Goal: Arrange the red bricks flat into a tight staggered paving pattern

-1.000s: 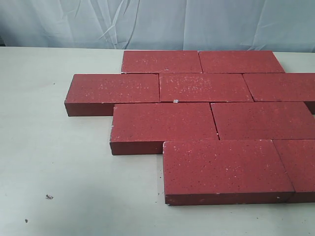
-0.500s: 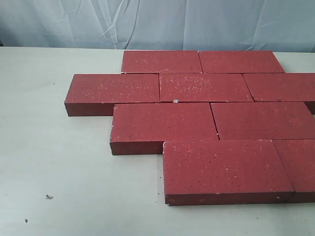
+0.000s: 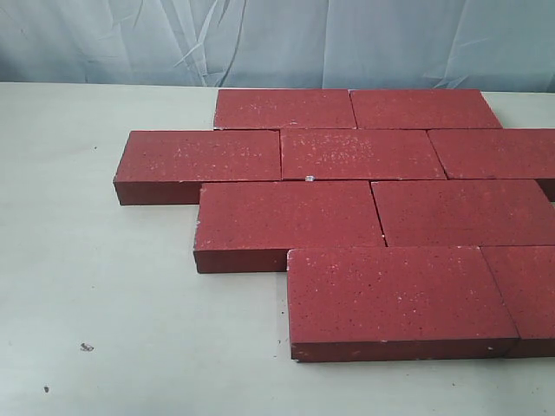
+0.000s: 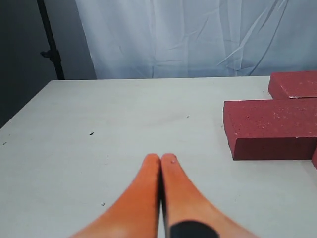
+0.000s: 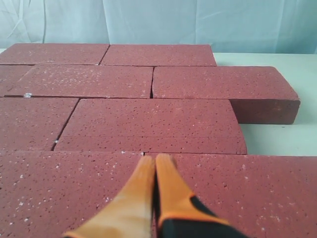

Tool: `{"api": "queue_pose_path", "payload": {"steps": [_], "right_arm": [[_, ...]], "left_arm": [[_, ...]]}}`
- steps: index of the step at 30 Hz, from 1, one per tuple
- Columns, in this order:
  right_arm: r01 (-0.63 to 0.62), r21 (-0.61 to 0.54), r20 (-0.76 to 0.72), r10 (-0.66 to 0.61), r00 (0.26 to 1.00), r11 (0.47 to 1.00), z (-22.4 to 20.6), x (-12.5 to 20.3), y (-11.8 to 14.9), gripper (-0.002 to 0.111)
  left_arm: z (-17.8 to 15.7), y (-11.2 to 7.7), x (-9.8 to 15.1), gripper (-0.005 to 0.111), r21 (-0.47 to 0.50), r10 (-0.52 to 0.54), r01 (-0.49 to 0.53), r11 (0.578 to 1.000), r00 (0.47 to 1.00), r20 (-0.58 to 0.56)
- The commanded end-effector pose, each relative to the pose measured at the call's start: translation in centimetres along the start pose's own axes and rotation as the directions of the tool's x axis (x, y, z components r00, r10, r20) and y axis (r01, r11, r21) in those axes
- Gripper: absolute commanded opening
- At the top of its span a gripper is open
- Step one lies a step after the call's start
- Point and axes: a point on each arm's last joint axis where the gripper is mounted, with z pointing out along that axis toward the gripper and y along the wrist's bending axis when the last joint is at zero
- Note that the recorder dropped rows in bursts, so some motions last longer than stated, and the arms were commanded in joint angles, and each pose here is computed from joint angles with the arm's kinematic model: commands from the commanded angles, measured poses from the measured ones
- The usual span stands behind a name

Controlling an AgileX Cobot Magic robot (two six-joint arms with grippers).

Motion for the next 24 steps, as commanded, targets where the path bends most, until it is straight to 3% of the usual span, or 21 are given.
{"api": "queue_pose_path", "payload": {"steps": [1, 9, 24], "right_arm": [[0.004, 0.007, 0.016, -0.004, 1.000, 1.000, 0.0, -0.1, 0.0, -0.001], [0.004, 0.007, 0.018, -0.004, 1.000, 1.000, 0.0, -0.1, 0.0, -0.001], [0.004, 0.007, 0.018, -0.004, 1.000, 1.000, 0.0, -0.1, 0.0, -0.001]], "left_arm": [[0.6, -0.1, 1.9, 0.000, 0.007, -0.002, 0.002, 1.000, 1.000, 0.018], [1.6, -0.3, 4.4, 0.000, 0.017, -0.007, 0.007, 1.000, 1.000, -0.017], [1.6, -0.4, 4.4, 0.000, 0.029, -0.044, 0.045, 0.999, 0.999, -0.017]]}}
